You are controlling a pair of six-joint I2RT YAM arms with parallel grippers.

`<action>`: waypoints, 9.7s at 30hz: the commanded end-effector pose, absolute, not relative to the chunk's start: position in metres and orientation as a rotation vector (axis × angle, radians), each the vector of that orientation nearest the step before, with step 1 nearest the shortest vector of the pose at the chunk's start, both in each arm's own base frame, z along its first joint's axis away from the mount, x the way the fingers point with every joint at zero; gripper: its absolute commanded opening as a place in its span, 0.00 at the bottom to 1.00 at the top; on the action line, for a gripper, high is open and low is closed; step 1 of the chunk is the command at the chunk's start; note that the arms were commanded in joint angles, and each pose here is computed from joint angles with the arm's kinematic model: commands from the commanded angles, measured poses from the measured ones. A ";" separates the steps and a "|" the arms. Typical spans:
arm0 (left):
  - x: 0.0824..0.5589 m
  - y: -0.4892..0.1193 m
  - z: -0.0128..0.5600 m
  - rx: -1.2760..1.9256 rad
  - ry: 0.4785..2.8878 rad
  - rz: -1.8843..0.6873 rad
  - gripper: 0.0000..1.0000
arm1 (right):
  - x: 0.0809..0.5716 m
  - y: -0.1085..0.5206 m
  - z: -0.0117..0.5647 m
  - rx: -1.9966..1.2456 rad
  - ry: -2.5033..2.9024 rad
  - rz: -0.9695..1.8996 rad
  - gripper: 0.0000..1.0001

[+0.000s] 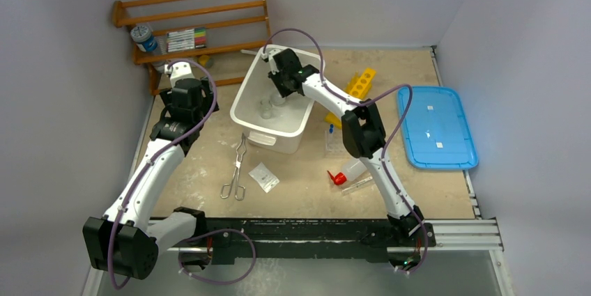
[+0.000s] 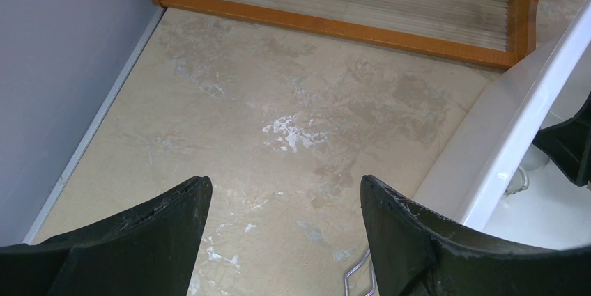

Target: Organize the chemistry lab equipment

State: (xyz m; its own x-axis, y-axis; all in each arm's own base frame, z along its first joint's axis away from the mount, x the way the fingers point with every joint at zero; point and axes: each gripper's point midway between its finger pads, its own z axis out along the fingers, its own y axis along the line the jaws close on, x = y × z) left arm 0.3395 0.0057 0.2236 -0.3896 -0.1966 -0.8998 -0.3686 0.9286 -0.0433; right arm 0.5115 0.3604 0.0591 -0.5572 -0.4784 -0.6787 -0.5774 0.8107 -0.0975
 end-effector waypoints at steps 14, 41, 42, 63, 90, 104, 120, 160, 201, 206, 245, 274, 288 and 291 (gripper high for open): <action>0.341 0.005 0.241 -0.406 1.919 0.156 0.78 | 0.521 0.344 0.210 -0.572 2.009 0.136 0.48; 0.314 -0.220 0.361 0.237 1.712 -0.399 0.88 | 0.412 0.140 0.351 0.124 1.753 0.238 0.82; 0.305 -0.240 0.358 0.284 1.713 -0.384 0.88 | 0.408 0.129 0.353 0.145 1.746 0.226 0.83; 0.239 -0.446 0.189 0.924 1.869 -0.515 0.84 | 0.356 0.023 0.330 0.308 1.765 -0.089 1.00; 0.224 -0.483 0.098 0.801 2.065 -0.425 0.89 | 0.361 -0.004 0.299 0.279 1.827 -0.160 1.00; 0.217 -0.491 0.073 0.849 2.107 -0.450 0.75 | 0.363 -0.002 0.296 0.260 1.833 -0.156 1.00; 0.213 -0.493 0.086 0.867 2.102 -0.482 0.40 | 0.362 -0.001 0.297 0.250 1.829 -0.150 1.00; 0.348 -0.317 0.334 0.318 1.884 -0.167 0.15 | 0.353 -0.030 0.306 0.392 1.764 -0.229 0.99; 0.429 -0.303 0.153 0.191 2.183 -0.278 0.00 | 0.368 -0.012 0.282 0.309 1.843 -0.161 0.99; 0.431 -0.305 0.133 0.193 2.218 -0.262 0.00 | 0.370 -0.009 0.278 0.296 1.853 -0.148 0.98; 0.442 -0.303 0.134 0.180 2.191 -0.220 0.79 | 0.369 -0.003 0.274 0.268 1.865 -0.115 0.96; 0.391 -0.170 0.330 -0.140 1.853 -0.056 0.82 | 0.372 0.071 0.304 0.002 1.778 0.170 0.74; 0.386 -0.087 0.239 -0.381 1.990 0.064 0.75 | 0.352 0.212 0.272 -0.192 1.861 0.433 0.46; 0.389 -0.084 0.220 -0.419 2.033 0.047 0.75 | 0.351 0.222 0.267 -0.197 1.860 0.486 0.68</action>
State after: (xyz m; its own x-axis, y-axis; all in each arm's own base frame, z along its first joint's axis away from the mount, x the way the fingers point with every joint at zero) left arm 0.3807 -0.0956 0.2279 -0.4451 -0.1974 -0.8735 -0.2483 0.9644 -0.0914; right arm 0.3445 0.2084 0.2402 -0.4003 0.0064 -0.9164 -0.3436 0.9260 0.1565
